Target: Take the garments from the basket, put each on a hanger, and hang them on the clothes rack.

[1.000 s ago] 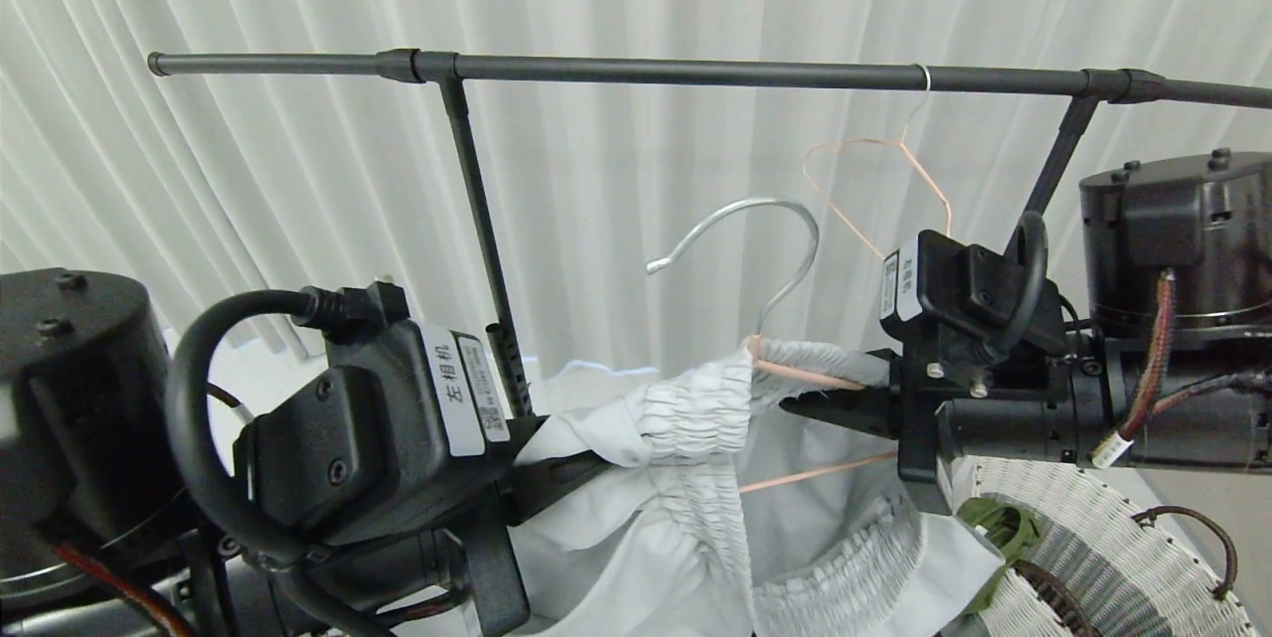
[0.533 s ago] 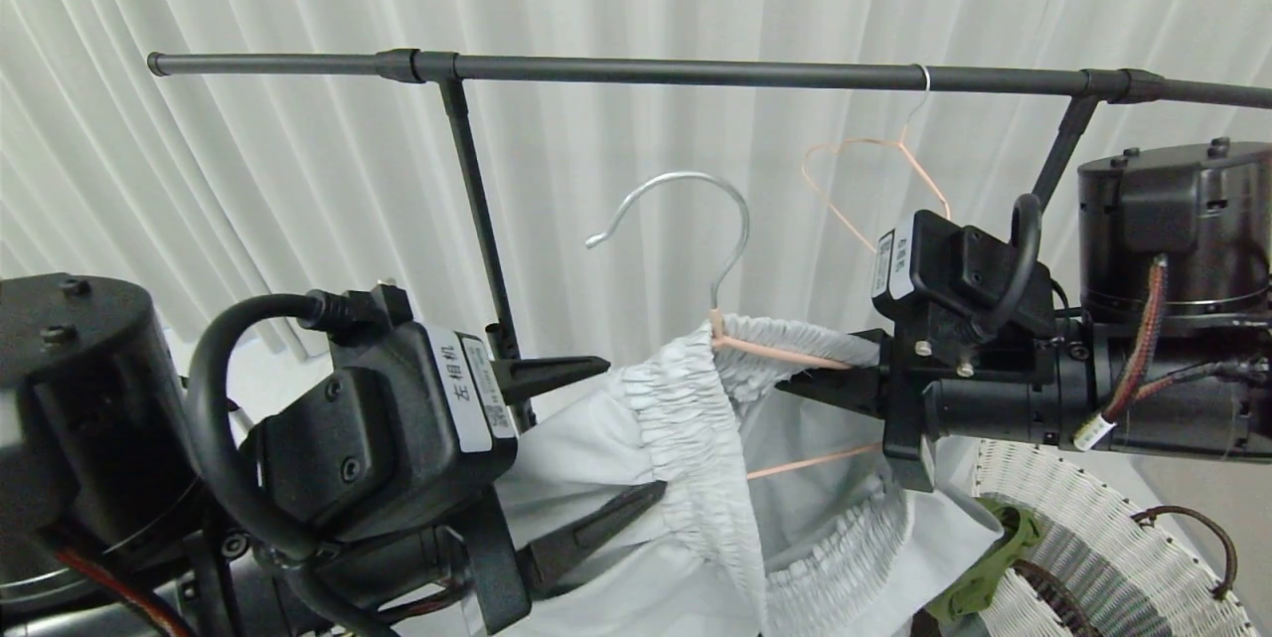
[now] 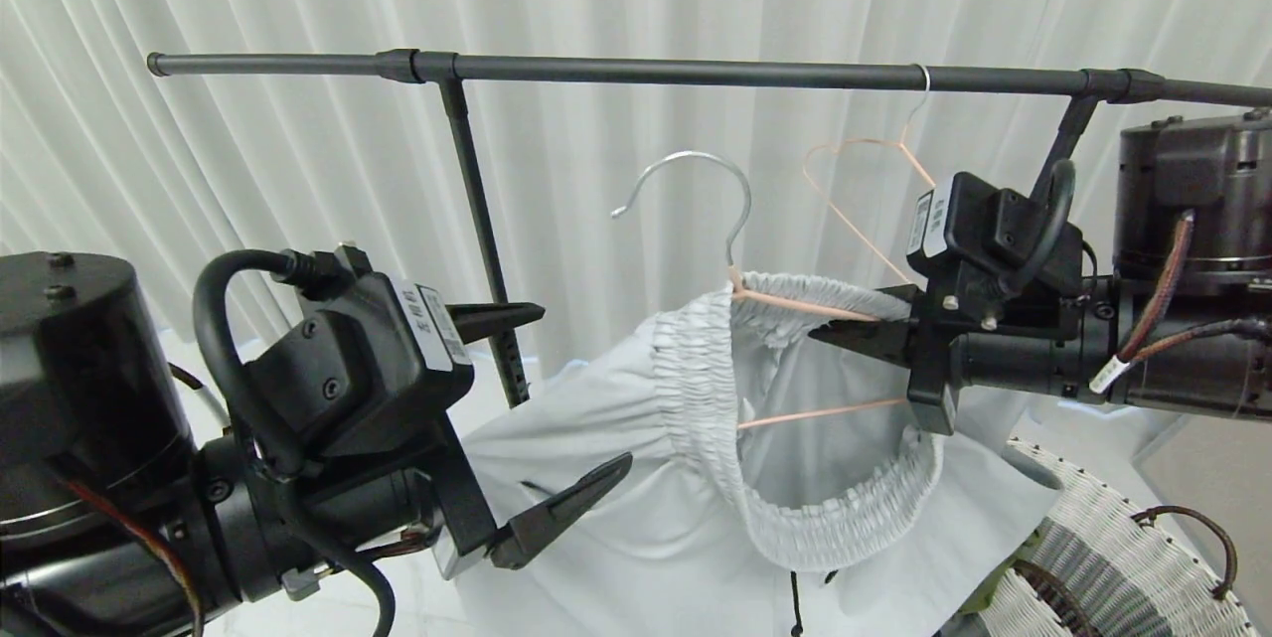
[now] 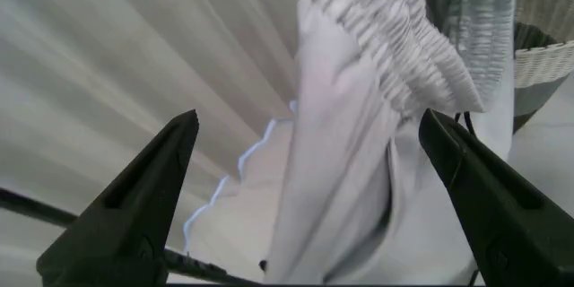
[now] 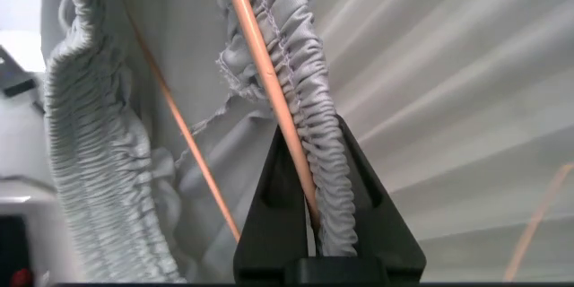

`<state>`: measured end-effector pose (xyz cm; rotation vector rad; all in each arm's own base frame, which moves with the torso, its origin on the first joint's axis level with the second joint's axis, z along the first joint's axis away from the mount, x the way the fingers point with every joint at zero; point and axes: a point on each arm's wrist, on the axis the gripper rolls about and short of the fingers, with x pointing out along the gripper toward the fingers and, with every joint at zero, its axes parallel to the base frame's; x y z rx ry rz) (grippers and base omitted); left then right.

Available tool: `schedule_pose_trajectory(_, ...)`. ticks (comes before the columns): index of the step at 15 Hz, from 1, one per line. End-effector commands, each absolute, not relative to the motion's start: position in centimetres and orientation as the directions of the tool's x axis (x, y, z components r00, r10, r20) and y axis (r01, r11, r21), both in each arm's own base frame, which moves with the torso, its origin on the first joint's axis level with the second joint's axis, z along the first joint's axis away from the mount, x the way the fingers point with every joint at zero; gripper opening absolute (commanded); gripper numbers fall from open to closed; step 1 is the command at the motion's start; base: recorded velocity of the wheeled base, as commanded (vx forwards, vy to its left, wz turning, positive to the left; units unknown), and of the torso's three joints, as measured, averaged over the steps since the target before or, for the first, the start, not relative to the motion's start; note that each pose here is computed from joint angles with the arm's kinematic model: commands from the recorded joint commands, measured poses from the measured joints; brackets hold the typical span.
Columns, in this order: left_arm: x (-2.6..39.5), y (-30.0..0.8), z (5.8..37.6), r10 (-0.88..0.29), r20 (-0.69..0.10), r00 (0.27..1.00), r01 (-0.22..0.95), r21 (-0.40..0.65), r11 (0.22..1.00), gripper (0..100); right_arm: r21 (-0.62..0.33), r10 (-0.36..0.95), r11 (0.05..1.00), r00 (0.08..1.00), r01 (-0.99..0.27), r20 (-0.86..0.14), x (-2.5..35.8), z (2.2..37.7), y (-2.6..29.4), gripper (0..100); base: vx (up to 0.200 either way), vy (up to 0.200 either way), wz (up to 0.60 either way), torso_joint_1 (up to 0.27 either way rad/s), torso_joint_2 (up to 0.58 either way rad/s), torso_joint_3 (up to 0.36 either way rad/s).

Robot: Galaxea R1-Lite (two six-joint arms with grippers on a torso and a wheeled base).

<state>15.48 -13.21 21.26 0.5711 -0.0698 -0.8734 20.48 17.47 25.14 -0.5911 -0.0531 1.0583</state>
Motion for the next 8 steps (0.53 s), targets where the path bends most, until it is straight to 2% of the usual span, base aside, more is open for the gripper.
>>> schedule_pose_trajectory(1,15.5,-12.5,21.1,-0.723,-0.17,0.67,0.691,0.5,0.523,100,-0.495,0.816,0.389,0.54,-0.777,-0.205,21.0,25.7,16.6,0,0.0,0.0,0.0,0.0,0.0,0.0)
schedule_pose_trajectory(5,15.3,-8.3,17.2,-0.574,-0.291,0.765,0.637,0.473,0.609,100,-0.511,0.793,0.44,0.586,-0.739,-0.164,21.3,26.6,15.2,0,0.0,0.0,0.0,0.0,0.0,0.0)
schedule_pose_trajectory(8,15.1,-6.8,15.6,-0.505,-0.345,0.791,0.612,0.45,0.65,100,-0.517,0.794,0.447,0.59,-0.73,-0.146,20.8,27.1,14.8,0,0.0,0.0,0.0,0.0,0.0,0.0)
